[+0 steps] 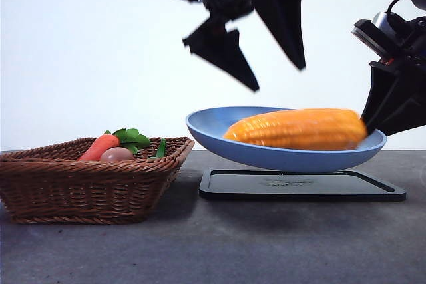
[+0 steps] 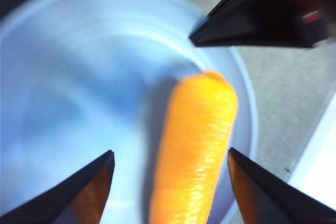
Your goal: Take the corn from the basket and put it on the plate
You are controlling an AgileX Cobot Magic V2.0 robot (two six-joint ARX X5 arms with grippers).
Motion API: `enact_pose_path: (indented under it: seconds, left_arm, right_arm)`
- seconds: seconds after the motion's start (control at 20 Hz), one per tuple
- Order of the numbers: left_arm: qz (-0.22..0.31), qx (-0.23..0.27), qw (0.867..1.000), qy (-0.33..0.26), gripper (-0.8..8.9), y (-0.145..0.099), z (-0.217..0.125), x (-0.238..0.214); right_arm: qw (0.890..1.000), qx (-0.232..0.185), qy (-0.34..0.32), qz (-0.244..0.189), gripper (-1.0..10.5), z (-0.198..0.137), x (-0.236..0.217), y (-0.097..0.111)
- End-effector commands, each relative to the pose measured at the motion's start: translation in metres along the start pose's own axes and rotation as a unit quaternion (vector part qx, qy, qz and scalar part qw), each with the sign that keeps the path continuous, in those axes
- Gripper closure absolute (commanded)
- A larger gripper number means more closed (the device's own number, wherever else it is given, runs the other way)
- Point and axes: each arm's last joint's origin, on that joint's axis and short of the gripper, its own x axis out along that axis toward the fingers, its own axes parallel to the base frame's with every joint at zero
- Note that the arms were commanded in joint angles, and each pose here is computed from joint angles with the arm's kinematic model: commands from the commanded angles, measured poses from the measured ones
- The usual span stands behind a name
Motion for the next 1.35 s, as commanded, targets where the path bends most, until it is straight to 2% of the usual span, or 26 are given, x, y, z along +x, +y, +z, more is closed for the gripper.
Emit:
enact_pose_path:
  seconds: [0.05, 0.2, 0.45, 0.75, 1.05, 1.25, 1.35]
  left_arm:
    - [0.003, 0.025, 0.999, -0.029, 4.61, -0.004, 0.015, -0.023]
    - [0.005, 0.031, 0.999, -0.044, 4.62, -0.006, 0.024, -0.044]
    - [0.010, 0.030, 0.998, -0.054, 4.62, -0.008, 0.032, -0.074]
    - [0.014, 0.025, 0.998, -0.063, 4.62, -0.005, 0.034, -0.079]
    - [0.014, 0.026, 0.997, -0.065, 4.62, -0.005, 0.034, -0.079]
    - [0.014, 0.026, 0.997, -0.067, 4.62, -0.005, 0.034, -0.079]
    - [0.014, 0.027, 0.997, -0.067, 4.62, -0.005, 0.034, -0.079]
  right_arm:
    - [1.000, -0.008, -0.019, 0.008, 9.4, 0.009, -0.002, 0.003]
    - [1.000, 0.004, -0.024, 0.001, 9.4, 0.022, -0.001, -0.004]
    - [1.000, 0.019, -0.018, -0.017, 9.4, 0.063, 0.010, -0.023]
    - [0.999, 0.041, -0.007, -0.036, 9.4, 0.106, 0.035, -0.047]
    - [0.997, 0.060, 0.012, -0.057, 9.4, 0.112, 0.062, -0.070]
    - [0.996, 0.059, 0.012, -0.058, 9.3, 0.112, 0.064, -0.072]
    - [0.996, 0.061, 0.014, -0.058, 8.3, 0.112, 0.064, -0.072]
